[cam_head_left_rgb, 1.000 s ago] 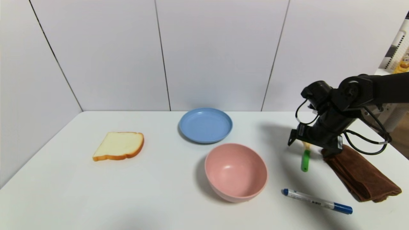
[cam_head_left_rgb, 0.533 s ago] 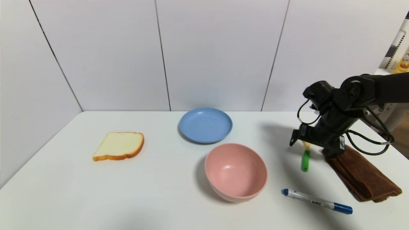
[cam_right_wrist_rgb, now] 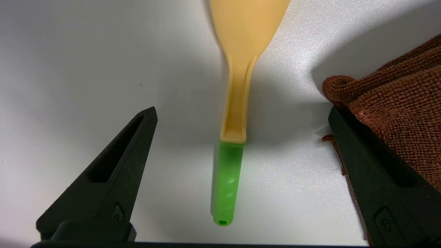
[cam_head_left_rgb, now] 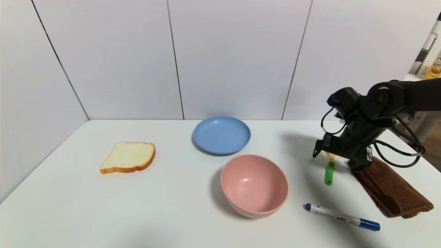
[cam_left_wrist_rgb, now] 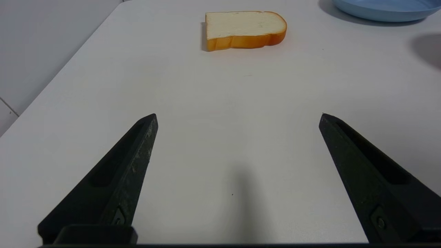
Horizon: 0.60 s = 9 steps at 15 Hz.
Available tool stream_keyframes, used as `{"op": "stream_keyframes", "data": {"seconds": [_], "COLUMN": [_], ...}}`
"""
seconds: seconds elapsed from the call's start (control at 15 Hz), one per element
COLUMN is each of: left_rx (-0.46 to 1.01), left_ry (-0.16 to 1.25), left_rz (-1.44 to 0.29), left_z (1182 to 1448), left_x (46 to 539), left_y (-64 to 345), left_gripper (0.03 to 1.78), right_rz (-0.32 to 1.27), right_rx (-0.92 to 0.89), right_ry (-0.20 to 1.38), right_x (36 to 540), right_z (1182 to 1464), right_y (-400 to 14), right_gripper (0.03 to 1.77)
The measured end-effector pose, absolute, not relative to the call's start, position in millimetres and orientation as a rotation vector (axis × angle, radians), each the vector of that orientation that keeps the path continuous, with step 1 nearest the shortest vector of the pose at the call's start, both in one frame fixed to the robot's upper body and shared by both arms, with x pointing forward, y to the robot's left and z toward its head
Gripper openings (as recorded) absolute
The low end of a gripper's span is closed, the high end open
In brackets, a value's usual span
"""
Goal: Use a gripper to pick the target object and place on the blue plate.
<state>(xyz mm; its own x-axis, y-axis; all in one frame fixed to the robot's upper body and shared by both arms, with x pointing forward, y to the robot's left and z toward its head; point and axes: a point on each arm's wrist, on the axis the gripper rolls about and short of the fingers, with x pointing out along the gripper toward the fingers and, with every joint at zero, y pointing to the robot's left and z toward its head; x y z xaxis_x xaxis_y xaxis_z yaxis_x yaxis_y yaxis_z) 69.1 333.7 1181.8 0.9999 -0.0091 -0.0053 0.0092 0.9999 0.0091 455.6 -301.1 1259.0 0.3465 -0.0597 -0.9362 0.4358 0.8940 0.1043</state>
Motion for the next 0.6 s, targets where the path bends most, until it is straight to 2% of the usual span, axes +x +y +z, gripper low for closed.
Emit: {"op": "stream_keyframes", "data": {"seconds": [0.2, 0.47, 0.53, 0.6], "left_rx": [0.009, 0.009, 0.009, 0.009], "left_ry": [0.005, 0.005, 0.005, 0.005], "left_rz": [-0.01, -0.01, -0.009, -0.009], "left_z": [1181.9, 1181.9, 1181.8, 1181.8], "left_x": [69.1, 69.1, 69.1, 69.1], "left_y": [333.7, 333.7, 333.7, 333.7], "left_gripper": [1.69, 1.69, 1.69, 1.69], "right_rz": [-0.33, -0.338, -0.338, -0.337], "right_rx": [0.367, 0.358, 0.359, 0.358], "right_ry": [1.186, 1.217, 1.218, 1.22], "right_x": [454.7, 450.7, 450.6, 450.4], "right_z": [1258.3, 1256.3, 1256.1, 1255.6], "right_y": [-300.5, -300.7, -300.6, -300.5], "right_gripper": [1.16, 0.74, 0.3, 0.14]}}
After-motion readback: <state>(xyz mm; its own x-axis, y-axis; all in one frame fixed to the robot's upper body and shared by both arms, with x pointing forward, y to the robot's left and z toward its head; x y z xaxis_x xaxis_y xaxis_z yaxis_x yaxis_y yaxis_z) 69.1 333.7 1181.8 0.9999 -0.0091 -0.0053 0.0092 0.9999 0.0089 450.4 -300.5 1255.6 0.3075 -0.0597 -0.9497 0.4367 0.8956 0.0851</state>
